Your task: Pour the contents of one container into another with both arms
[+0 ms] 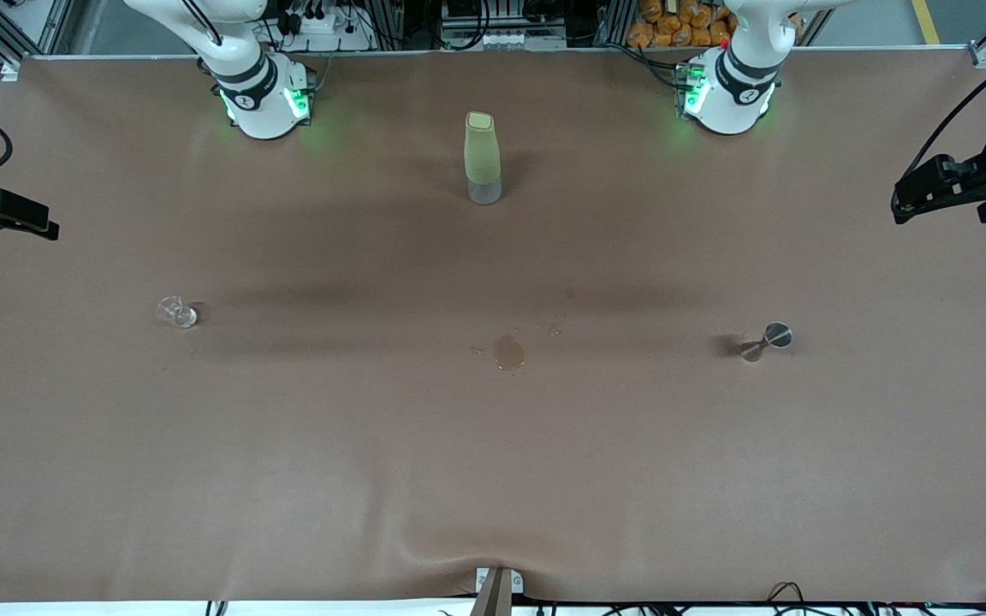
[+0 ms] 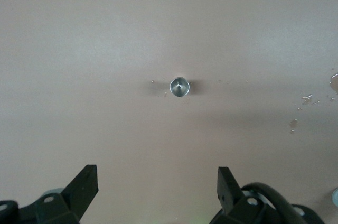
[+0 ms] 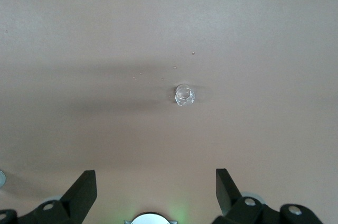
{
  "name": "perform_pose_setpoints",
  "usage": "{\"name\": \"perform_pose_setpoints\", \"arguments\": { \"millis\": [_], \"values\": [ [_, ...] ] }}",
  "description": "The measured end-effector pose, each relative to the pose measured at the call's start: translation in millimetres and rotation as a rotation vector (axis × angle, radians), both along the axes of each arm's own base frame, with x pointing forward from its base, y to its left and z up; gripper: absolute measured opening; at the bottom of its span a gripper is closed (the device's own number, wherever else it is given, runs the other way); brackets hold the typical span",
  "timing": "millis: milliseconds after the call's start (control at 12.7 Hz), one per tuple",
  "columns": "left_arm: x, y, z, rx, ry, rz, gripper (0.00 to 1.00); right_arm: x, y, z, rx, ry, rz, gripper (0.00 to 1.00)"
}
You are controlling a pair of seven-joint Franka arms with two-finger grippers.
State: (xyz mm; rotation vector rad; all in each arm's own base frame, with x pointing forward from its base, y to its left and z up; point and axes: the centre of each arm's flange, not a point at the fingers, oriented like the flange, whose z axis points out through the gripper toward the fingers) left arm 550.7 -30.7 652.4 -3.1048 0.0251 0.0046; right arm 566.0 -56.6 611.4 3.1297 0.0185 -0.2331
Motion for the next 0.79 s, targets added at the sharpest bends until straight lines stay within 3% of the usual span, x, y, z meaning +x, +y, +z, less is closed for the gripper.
{"name": "perform_pose_setpoints", "arguments": {
  "millis": [785],
  "values": [
    [-0.1, 6.6, -3.1, 0.001, 0.012, 0.005, 1.0, 0.2, -0.1, 0.1, 0.0, -0.002, -0.003, 1.0]
  ]
}}
